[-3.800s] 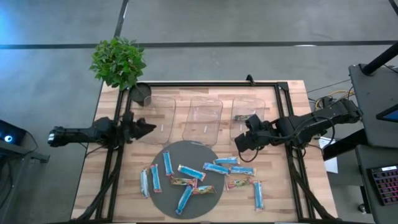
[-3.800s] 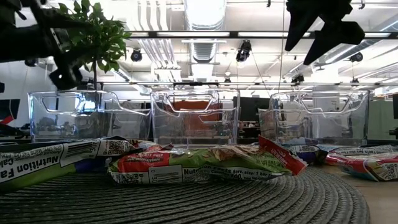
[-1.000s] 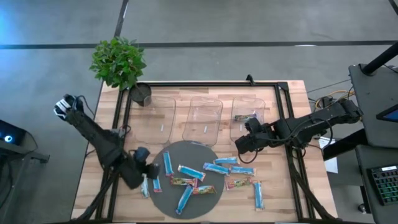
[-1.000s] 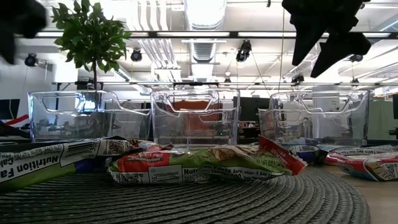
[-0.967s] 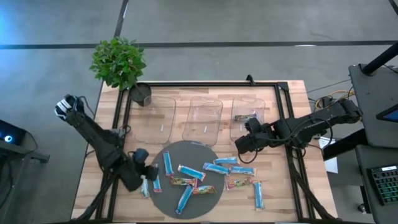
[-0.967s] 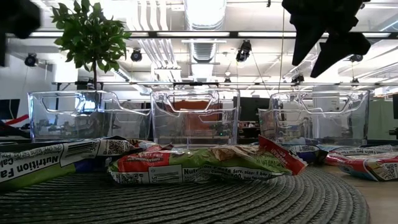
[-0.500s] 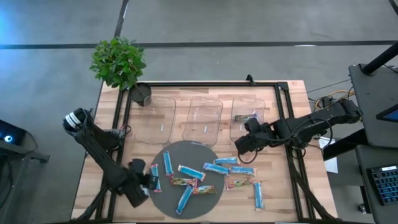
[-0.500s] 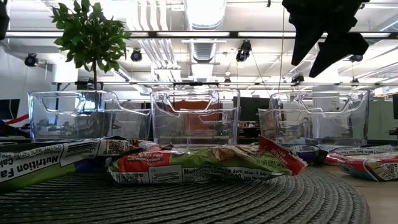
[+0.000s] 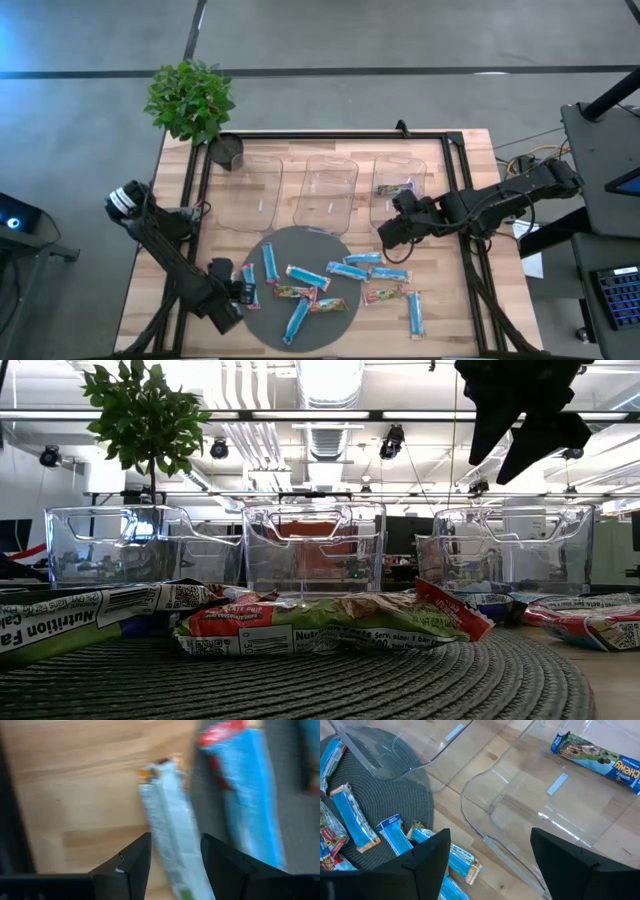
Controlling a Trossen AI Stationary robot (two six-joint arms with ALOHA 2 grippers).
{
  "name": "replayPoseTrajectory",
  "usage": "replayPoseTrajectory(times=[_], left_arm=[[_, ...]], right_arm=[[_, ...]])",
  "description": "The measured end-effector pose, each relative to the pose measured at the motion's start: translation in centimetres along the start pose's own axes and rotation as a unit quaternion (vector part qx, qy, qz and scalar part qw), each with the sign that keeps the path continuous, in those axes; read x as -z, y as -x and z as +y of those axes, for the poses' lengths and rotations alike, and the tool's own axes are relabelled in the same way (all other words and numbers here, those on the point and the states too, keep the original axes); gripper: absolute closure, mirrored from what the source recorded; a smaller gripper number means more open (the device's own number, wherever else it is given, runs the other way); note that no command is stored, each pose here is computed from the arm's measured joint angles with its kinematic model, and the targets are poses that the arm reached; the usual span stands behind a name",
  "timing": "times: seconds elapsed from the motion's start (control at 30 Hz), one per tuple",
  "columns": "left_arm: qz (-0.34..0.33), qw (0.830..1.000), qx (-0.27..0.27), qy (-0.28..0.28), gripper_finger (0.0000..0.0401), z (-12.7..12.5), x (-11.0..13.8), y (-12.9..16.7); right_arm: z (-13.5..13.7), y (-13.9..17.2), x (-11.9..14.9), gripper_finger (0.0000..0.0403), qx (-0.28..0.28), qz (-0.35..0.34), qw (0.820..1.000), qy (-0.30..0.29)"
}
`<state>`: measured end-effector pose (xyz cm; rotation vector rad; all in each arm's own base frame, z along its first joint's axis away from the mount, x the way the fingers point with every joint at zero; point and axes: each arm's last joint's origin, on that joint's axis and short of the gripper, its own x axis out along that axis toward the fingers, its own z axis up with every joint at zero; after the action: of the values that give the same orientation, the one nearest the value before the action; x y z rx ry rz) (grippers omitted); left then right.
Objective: Pick and place Granola Bars by type
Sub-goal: Put the yellow granola bar into the left transparent bin
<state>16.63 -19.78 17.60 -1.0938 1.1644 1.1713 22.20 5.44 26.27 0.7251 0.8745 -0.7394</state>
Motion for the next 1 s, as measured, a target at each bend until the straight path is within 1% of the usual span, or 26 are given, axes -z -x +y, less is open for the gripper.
replayPoseTrajectory(times=[0.1, 0.2, 0.3, 0.4, 0.8, 1.0], left_arm=[[0.013, 1.000, -0.023, 0.015, 0.0246, 0.4, -0.2, -0.9], [0.022, 0.999, -0.005, 0.024, 0.0246, 0.4, -0.3, -1.5], [0.030, 0.999, 0.029, 0.032, 0.0246, -0.3, -0.2, -1.7], [0.028, 0.998, 0.042, 0.034, 0.0246, -0.6, -0.3, -1.7], [0.024, 0.998, 0.047, 0.020, 0.0247, -0.2, -0.6, -2.6], [0.029, 0.999, 0.043, 0.009, 0.0271, -0.2, -0.5, -2.6]], right_arm=[[0.0, 0.0, 0.0, 0.0138, 0.000, 0.000, 1.000, 0.002], [0.0, 0.0, 0.0, 0.0138, 0.000, 0.000, 1.000, 0.003], [0.0, 0.0, 0.0, 0.0138, 0.001, 0.000, 1.000, 0.003], [0.0, 0.0, 0.0, 0.0138, 0.001, 0.000, 1.000, 0.003], [-0.3, -0.3, 0.2, 0.0138, 0.008, 0.003, 1.000, 0.005], [-0.4, -0.5, 0.3, 0.0138, 0.012, 0.004, 1.000, 0.006]])
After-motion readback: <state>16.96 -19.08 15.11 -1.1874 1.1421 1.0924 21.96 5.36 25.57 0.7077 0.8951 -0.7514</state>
